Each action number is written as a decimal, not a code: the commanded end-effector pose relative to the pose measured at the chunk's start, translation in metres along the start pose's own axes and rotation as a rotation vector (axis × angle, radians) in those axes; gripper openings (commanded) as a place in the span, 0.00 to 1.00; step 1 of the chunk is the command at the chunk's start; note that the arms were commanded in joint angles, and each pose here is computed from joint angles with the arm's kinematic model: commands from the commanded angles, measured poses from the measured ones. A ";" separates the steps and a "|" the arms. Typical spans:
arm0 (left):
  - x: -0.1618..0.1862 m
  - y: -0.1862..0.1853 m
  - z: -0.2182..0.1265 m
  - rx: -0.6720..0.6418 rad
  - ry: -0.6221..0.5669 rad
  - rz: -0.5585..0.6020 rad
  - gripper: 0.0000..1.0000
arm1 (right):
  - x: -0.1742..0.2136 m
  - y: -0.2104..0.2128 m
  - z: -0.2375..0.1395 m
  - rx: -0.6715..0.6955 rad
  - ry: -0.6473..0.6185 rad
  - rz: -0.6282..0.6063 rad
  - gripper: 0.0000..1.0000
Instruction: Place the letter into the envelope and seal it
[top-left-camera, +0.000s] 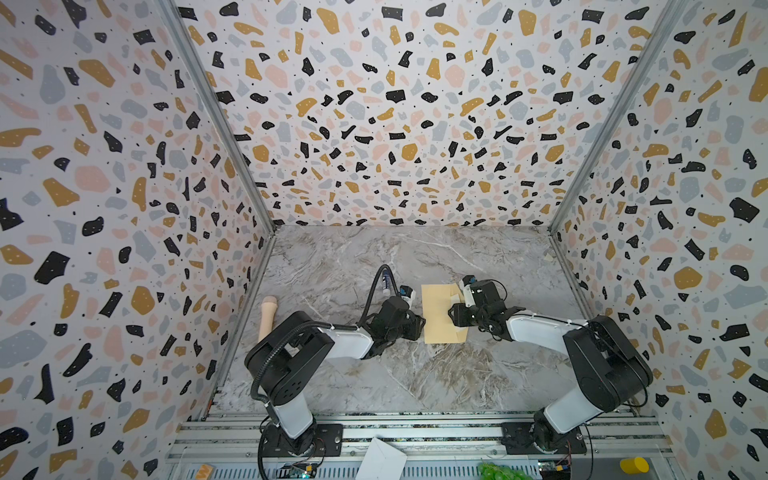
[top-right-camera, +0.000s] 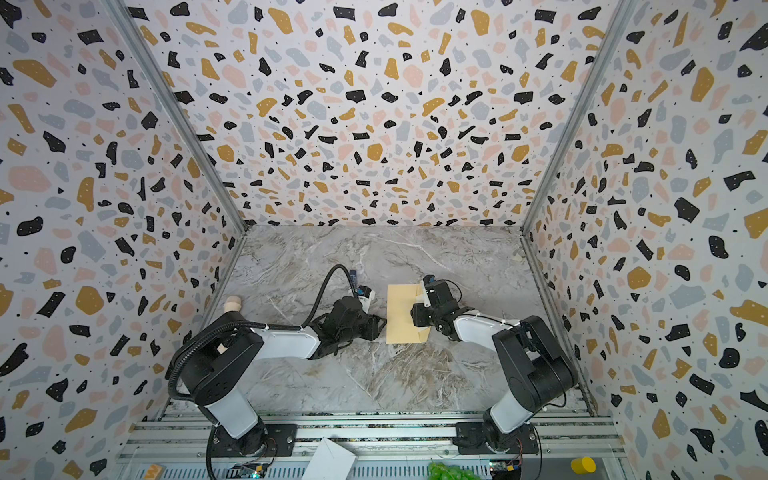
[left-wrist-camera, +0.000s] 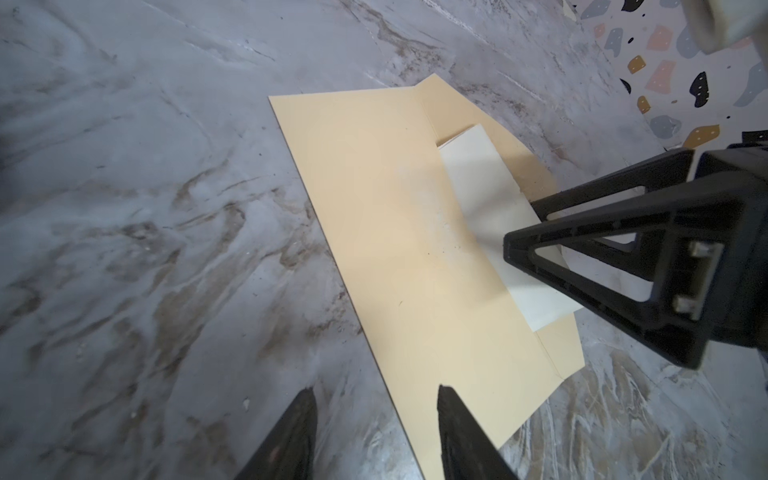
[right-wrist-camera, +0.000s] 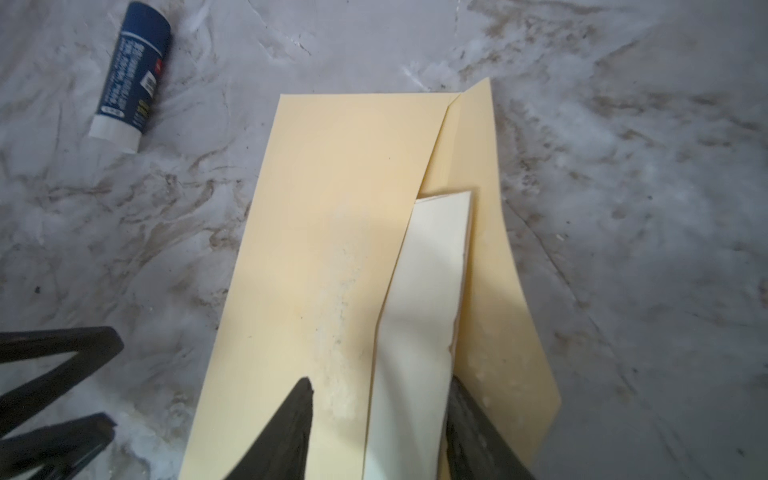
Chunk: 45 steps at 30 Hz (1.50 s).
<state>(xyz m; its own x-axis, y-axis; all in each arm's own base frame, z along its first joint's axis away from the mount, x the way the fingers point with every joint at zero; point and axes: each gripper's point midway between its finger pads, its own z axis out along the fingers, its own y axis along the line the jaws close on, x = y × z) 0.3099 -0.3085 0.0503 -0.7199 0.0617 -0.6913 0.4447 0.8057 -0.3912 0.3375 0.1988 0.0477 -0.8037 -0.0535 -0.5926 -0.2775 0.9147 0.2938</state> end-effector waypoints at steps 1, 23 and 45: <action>-0.016 -0.003 0.004 -0.003 -0.040 0.005 0.49 | -0.004 -0.004 -0.002 0.032 0.019 -0.025 0.58; -0.023 -0.007 0.006 0.015 -0.062 -0.007 0.57 | -0.032 -0.012 -0.030 0.074 -0.045 -0.021 0.94; -0.005 -0.011 0.049 0.070 0.013 -0.044 0.36 | -0.011 -0.013 0.014 -0.016 0.069 0.079 0.67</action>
<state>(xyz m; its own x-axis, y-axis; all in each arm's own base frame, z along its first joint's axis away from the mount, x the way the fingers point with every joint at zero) 0.3322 -0.3409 0.0303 -0.7439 0.0351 -0.6673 0.4404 0.7768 -0.4501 0.3543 0.1845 0.0358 -0.8538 -0.0270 -0.5198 -0.2180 0.9254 0.3099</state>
